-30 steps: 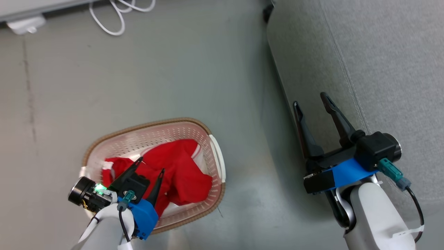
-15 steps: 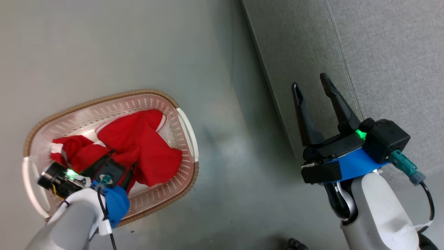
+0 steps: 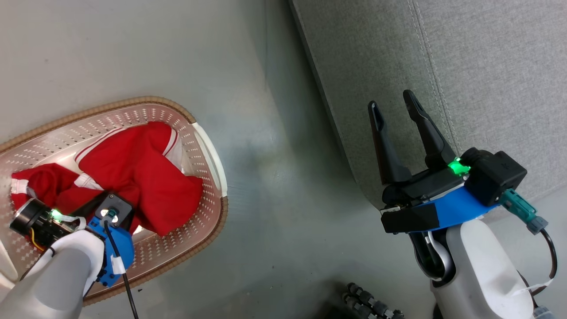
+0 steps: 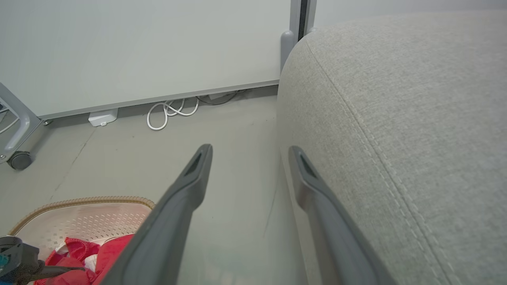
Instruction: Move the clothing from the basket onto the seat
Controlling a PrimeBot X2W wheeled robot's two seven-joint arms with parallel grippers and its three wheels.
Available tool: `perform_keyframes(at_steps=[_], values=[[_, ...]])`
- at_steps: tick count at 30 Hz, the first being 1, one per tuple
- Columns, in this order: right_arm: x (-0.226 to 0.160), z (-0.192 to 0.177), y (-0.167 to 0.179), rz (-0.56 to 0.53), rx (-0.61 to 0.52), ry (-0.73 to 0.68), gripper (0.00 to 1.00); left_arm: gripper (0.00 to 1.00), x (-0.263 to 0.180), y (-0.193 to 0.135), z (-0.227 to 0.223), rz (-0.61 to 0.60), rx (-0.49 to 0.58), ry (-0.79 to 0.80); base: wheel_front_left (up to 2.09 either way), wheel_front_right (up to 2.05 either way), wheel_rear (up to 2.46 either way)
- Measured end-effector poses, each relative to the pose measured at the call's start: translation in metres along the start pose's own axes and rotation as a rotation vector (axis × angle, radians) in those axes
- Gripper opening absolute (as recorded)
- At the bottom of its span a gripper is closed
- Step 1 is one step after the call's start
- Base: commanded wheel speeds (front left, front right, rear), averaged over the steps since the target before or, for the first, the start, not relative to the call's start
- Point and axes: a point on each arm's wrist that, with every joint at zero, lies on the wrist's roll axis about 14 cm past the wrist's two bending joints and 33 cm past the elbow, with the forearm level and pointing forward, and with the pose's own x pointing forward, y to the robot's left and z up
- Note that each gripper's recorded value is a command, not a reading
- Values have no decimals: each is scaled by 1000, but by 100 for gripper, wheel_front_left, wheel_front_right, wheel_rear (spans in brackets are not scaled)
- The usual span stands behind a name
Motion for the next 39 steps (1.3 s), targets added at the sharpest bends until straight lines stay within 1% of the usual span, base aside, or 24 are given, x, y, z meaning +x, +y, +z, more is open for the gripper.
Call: perform_keyframes(at_steps=[4, 11, 12, 13, 15, 21, 28, 33, 39], values=[[0, -1, -2, -7, 6, 4, 100, 100, 3, 3, -5, -5, -9, 39, 0, 0, 0], [-1, -2, -5, -19, 21, 5, 100, 100, 6, 6, -1, -2, -37, 40, 0, 0, 0], [-1, -2, -5, -20, 23, 5, 100, 35, 6, 5, -1, -4, -36, 44, 0, 0, 0], [-1, -1, -6, -21, 24, 4, 100, 0, 6, 4, 1, -6, -43, 41, 0, 0, 0], [-2, -1, -6, -22, 26, 3, 100, 0, 7, 2, 3, -12, -62, 41, 0, 0, 0], [-1, 1, -7, -24, 27, -1, 100, 0, 6, 0, 5, -21, -58, 38, 0, 0, 0], [1, 5, -6, -20, 22, -14, 100, 0, 2, 1, 10, -16, -84, 19, 0, 0, 0], [3, 9, -3, -8, 14, -27, 100, 0, -5, 0, 16, 5, -141, -10, 0, 0, 0], [5, 21, 4, 15, -7, -61, 100, 0, -19, 2, 30, 44, -176, -63, 0, 0, 0]])
